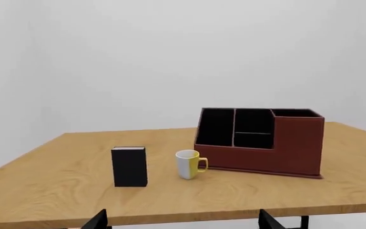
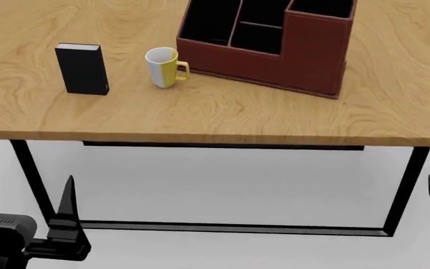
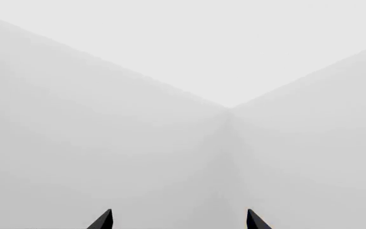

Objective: Pick up the book and place it in the back compartment of the caddy.

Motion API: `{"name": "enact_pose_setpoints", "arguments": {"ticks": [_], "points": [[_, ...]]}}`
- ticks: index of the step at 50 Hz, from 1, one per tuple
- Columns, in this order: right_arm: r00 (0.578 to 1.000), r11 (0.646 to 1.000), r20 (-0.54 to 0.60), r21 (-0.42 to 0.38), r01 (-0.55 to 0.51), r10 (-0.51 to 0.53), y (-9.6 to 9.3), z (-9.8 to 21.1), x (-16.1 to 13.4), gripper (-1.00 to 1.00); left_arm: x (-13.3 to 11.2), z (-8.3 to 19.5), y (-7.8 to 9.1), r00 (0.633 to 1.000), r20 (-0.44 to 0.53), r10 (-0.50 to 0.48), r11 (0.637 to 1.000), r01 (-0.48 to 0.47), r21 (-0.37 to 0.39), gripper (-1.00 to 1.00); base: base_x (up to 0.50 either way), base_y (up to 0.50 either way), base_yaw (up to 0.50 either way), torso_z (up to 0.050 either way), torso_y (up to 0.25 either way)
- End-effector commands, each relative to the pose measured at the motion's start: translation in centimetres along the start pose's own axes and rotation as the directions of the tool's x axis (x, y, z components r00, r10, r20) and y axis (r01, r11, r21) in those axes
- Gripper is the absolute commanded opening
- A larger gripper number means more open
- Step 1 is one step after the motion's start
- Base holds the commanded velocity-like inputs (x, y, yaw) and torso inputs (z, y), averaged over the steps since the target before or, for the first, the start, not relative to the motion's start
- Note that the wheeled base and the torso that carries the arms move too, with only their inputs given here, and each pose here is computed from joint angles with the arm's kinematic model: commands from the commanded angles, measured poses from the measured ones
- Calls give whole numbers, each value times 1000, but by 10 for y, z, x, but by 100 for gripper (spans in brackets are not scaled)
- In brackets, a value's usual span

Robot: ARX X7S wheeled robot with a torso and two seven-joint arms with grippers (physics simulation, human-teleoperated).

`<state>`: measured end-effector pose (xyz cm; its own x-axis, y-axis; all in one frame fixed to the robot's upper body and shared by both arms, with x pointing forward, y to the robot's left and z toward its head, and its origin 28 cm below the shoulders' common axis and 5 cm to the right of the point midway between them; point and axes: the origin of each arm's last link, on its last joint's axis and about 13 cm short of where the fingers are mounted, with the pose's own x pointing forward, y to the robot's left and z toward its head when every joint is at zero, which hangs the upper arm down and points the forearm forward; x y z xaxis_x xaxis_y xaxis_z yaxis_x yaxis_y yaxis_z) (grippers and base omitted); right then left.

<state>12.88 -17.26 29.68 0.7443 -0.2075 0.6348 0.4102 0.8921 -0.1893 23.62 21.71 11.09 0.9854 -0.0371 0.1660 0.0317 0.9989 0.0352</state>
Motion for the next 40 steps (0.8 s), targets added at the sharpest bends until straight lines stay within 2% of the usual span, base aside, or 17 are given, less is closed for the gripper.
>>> {"name": "enact_pose_setpoints", "arguments": {"ticks": [1,25,40], "points": [[1000,1000,-3,4,-15,15,3,-1,0,100,0,-1,0,1000,-2,1,1000,-1,-1,100,0,-277,0,0,0],[999,999,-6,9,-31,31,5,-2,1,100,0,-1,0,1000,-8,3,1000,-3,-11,100,0,-274,0,0,0],[1000,999,0,18,-29,29,7,0,1,100,0,-1,1,1000,-6,4,1000,-4,-19,100,29,-22,0,0,0]]}}
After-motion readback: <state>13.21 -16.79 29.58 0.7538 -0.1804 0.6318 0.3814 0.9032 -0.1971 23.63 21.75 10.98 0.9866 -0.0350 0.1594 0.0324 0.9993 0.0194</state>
